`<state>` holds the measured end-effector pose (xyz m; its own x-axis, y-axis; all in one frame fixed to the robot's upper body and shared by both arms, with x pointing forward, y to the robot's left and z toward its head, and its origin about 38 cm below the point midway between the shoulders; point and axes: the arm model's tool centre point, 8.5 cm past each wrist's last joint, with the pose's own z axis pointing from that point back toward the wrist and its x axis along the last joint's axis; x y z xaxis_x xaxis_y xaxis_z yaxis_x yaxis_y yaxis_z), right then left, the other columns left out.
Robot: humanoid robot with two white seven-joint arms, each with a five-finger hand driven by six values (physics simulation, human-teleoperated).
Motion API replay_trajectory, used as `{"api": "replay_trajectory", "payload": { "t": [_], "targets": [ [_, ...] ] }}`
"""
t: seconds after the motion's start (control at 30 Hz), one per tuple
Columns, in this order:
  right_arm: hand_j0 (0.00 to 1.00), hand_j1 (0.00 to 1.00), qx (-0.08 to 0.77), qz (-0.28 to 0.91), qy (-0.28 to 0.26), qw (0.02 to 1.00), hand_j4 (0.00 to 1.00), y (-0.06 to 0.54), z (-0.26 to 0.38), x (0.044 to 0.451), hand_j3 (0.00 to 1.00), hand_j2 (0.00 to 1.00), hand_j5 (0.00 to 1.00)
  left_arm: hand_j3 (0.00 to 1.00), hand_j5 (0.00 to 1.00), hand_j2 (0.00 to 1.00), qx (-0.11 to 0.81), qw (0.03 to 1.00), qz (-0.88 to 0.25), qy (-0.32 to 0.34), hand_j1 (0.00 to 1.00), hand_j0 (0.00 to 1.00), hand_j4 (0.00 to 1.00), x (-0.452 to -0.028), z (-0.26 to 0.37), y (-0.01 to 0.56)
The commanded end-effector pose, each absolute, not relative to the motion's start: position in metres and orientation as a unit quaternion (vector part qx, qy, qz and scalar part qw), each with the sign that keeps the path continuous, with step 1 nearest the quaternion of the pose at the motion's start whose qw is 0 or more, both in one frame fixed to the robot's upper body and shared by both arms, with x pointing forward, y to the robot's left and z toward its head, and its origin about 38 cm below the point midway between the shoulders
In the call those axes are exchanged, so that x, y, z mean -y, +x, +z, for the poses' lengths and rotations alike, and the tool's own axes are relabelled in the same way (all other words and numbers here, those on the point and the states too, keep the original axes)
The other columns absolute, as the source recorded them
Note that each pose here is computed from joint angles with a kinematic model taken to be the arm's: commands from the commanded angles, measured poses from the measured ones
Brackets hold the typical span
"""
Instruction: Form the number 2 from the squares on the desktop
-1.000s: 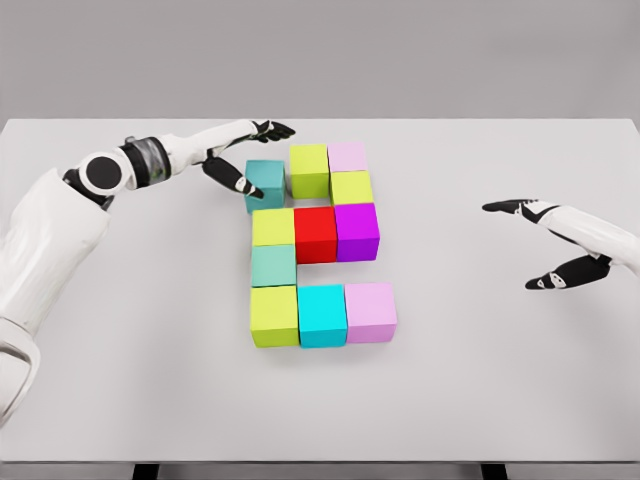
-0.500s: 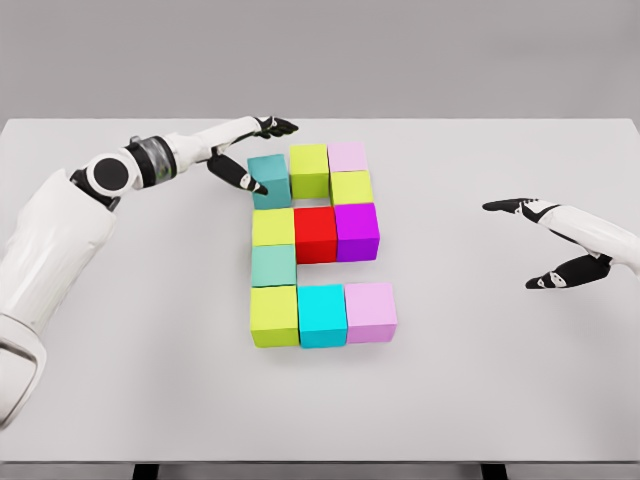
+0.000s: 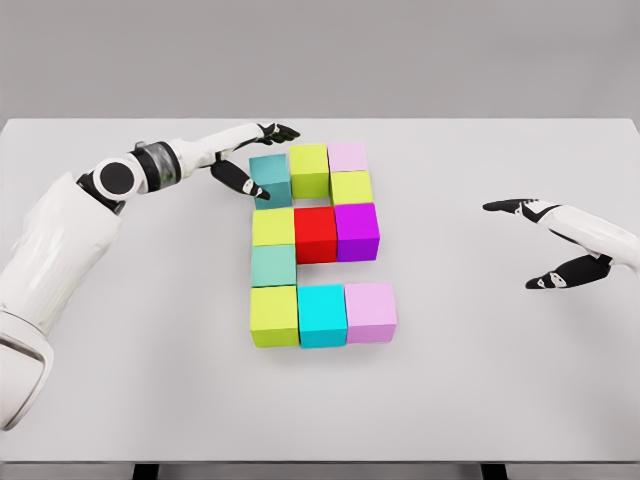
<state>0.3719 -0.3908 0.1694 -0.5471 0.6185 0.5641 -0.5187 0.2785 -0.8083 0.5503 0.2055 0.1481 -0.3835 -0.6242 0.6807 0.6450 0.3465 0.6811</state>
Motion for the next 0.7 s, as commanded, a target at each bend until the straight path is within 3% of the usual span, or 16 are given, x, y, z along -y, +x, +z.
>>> {"api": "replay_trajectory", "payload": {
  "t": [0.0,0.67],
  "targets": [
    [1.0,1.0,0.646,0.596,-0.038,0.476,1.0,0.3721,0.1703,0.3911,1.0,1.0,1.0,0.93,0.93,0.93,0.606,0.556,-0.569,-0.01,0.93,0.93,0.93,-0.2067,0.1489,0.5505],
    [1.0,1.0,0.645,0.597,-0.037,0.475,1.0,0.3716,0.1696,0.3905,1.0,1.0,1.0,0.93,0.93,0.93,0.609,0.562,-0.56,0.008,0.93,0.93,0.93,-0.2055,0.1486,0.5555]
  ]
}}
